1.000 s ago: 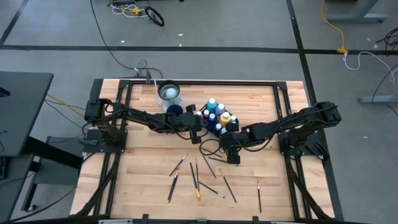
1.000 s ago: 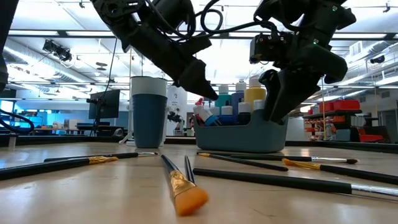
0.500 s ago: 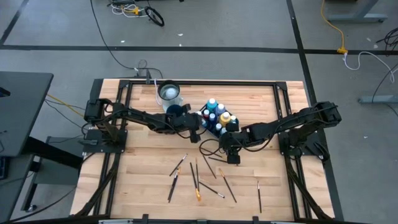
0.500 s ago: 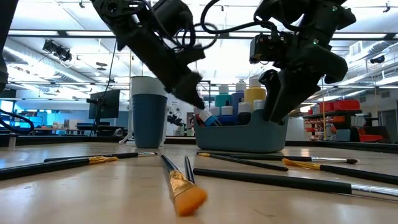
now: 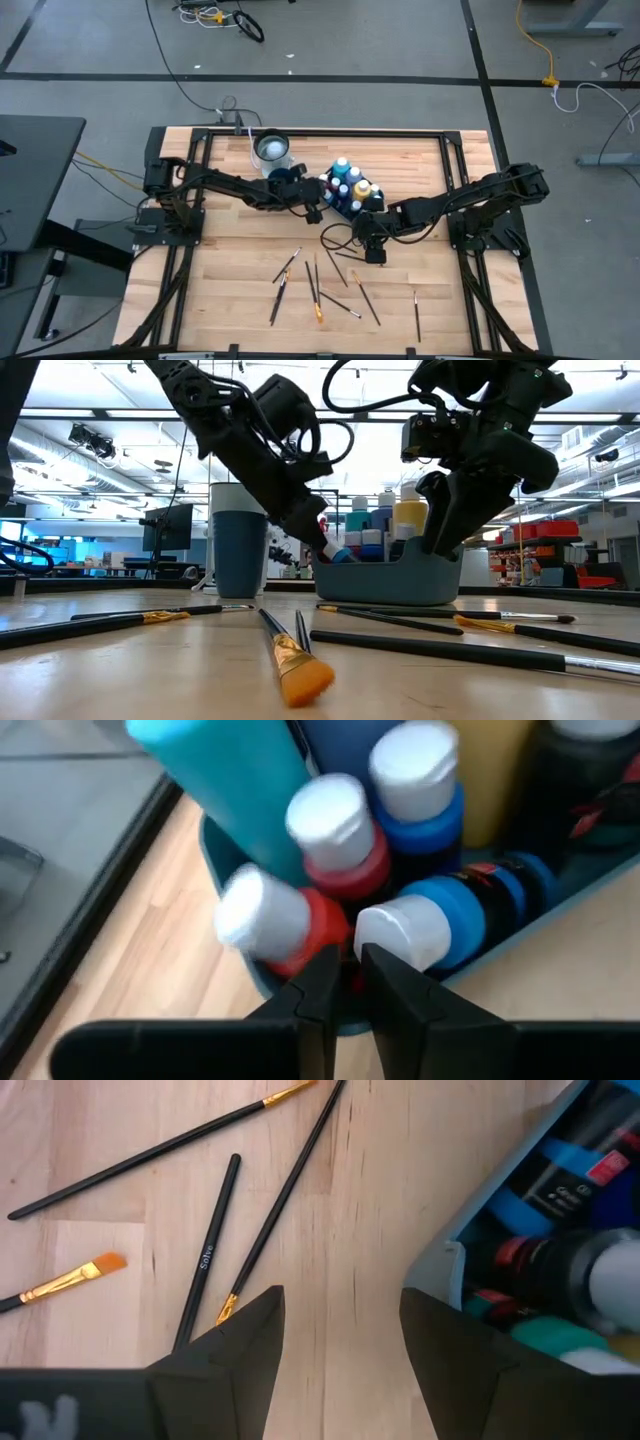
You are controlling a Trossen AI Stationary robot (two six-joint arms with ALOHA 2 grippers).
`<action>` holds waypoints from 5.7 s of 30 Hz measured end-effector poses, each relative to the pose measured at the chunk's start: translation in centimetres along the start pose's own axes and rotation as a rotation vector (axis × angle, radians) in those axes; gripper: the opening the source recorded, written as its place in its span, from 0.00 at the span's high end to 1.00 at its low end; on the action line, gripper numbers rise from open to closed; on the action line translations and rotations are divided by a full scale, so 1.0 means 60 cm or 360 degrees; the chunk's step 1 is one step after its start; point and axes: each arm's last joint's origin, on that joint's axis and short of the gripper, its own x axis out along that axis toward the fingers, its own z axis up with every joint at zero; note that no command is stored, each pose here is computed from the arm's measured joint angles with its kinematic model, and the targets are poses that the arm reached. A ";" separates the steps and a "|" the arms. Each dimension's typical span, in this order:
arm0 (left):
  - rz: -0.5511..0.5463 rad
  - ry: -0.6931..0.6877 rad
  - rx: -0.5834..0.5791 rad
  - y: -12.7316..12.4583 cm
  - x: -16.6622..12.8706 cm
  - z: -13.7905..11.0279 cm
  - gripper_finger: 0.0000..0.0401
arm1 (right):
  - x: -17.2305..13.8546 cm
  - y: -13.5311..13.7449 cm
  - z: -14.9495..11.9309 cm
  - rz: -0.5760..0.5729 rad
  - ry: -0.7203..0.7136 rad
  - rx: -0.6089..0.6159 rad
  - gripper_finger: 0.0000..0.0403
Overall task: Pick & Place Paint Supplies
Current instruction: Put the blue paint bottle into the blue bin, then put the silver paint brush into the blue cup
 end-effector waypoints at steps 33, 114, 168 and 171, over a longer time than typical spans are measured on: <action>-0.0331 -0.0362 -0.0050 -0.017 -0.010 0.036 0.87 | -0.001 0.000 0.012 -0.0018 -0.0120 -0.0049 0.49; -0.0363 0.0444 -0.0580 -0.186 -0.104 -0.106 0.98 | -0.020 0.037 0.064 0.0303 -0.0682 -0.0177 0.49; 0.0672 -0.1035 -0.0321 0.069 -0.171 -0.072 1.00 | -0.019 0.037 0.060 0.0297 -0.0643 -0.0206 0.49; 0.0601 -0.0985 -0.0250 0.064 -0.165 -0.096 0.98 | -0.019 0.037 0.061 0.0294 -0.0652 -0.0220 0.49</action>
